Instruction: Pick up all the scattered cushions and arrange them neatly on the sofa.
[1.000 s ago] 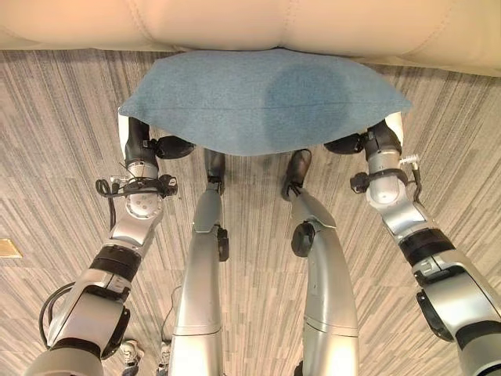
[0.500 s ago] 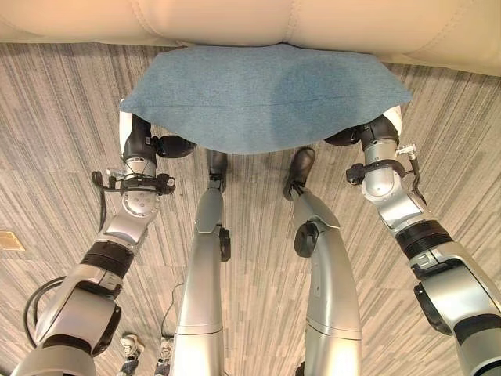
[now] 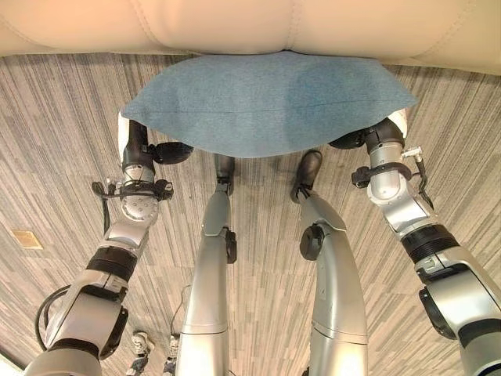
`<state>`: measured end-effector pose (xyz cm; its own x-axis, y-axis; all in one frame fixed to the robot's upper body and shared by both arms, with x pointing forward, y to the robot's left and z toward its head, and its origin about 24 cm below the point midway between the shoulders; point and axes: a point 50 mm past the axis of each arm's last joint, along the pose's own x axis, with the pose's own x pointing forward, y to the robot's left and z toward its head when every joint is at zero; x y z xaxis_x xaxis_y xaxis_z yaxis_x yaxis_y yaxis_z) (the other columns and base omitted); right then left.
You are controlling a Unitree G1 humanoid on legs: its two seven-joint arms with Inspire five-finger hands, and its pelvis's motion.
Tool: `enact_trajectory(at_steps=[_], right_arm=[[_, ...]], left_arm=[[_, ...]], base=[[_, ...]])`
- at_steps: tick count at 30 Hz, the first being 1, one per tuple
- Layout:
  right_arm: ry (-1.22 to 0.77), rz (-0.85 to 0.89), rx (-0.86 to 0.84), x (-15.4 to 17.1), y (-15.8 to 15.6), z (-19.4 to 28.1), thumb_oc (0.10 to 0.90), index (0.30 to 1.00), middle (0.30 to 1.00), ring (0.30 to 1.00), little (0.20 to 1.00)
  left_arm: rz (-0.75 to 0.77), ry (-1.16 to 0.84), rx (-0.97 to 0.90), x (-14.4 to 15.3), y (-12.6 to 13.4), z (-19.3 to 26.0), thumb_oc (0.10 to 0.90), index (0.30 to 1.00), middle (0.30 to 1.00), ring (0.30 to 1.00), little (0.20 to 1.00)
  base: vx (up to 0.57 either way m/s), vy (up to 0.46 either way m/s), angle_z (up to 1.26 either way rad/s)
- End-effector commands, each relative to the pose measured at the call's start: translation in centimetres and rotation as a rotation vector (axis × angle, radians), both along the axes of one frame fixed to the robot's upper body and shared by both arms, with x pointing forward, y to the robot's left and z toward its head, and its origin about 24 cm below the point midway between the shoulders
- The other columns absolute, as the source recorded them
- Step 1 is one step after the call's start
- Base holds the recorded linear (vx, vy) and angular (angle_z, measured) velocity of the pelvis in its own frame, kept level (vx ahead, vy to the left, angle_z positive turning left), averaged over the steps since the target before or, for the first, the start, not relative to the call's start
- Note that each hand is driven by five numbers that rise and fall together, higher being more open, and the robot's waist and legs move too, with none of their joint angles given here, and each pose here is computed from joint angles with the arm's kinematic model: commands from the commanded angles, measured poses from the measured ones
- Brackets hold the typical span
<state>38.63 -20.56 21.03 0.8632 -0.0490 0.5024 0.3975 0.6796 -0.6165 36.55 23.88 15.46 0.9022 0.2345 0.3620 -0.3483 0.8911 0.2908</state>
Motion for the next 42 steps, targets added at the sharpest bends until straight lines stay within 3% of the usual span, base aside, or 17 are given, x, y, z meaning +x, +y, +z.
enact_trajectory(at_steps=[1,7,13,20,24,32,36,38,41,42], right_arm=[[-0.073,0.202,-0.011,-1.2,4.9,-0.2,0.8,0.9,0.9,0.9,0.9],[-0.077,0.183,0.001,-1.5,4.0,-0.3,0.8,0.9,0.9,0.9,0.9],[-0.073,0.184,0.007,-1.5,4.0,-0.3,0.8,0.9,0.9,0.9,0.9],[-0.072,0.195,-0.003,-1.2,4.3,0.1,0.8,0.9,0.9,0.9,0.9],[-0.08,0.235,-0.02,-1.0,5.2,0.9,0.8,0.9,0.9,0.9,0.9],[-0.093,0.365,-0.007,-1.2,7.9,2.0,0.8,0.9,0.9,0.9,0.9],[-0.092,0.52,0.065,-1.9,11.2,2.5,0.8,0.9,0.9,0.9,0.9],[-0.09,0.553,0.095,-2.1,12.0,2.6,0.8,0.9,0.9,0.9,0.9],[-0.075,0.679,0.205,-2.8,14.3,2.9,0.8,0.9,0.9,0.9,0.9],[-0.066,0.821,0.296,-4.0,16.6,3.4,0.8,0.9,0.9,0.9,0.9]], left_arm=[[0.094,0.079,-0.111,-2.8,2.8,-4.8,0.8,0.9,0.9,0.9,0.9],[0.132,0.124,-0.15,-3.8,3.4,-6.7,0.8,0.9,0.9,0.9,0.9],[0.132,0.088,-0.141,-3.0,3.2,-5.4,0.8,0.9,0.9,0.9,0.9],[0.033,-0.015,-0.014,-0.9,1.2,-0.7,0.8,0.9,0.9,0.9,0.9],[-0.059,-0.063,0.167,0.5,-0.5,2.9,0.8,0.9,0.9,0.9,0.9],[-0.231,-0.056,0.383,1.6,-4.6,4.9,0.8,0.9,0.9,0.9,0.9],[-0.383,-0.05,0.335,1.5,-8.3,4.2,0.8,0.9,0.9,0.9,0.9],[-0.404,-0.051,0.293,1.5,-8.9,3.9,0.8,0.9,0.9,0.9,0.9],[-0.458,-0.067,0.142,1.2,-10.5,3.6,0.8,0.9,0.9,0.9,0.9],[-0.513,-0.095,0.012,0.9,-11.9,3.8,0.8,0.9,0.9,0.9,0.9]], base=[[0.0,0.0,0.0],[0.0,0.0,0.0],[0.0,0.0,0.0],[0.0,0.0,0.0],[0.0,0.008,0.0],[0.0,0.005,0.0],[0.0,0.0,0.0],[0.0,0.0,0.0],[0.0,-0.012,0.0],[-0.01,-0.038,0.0]])
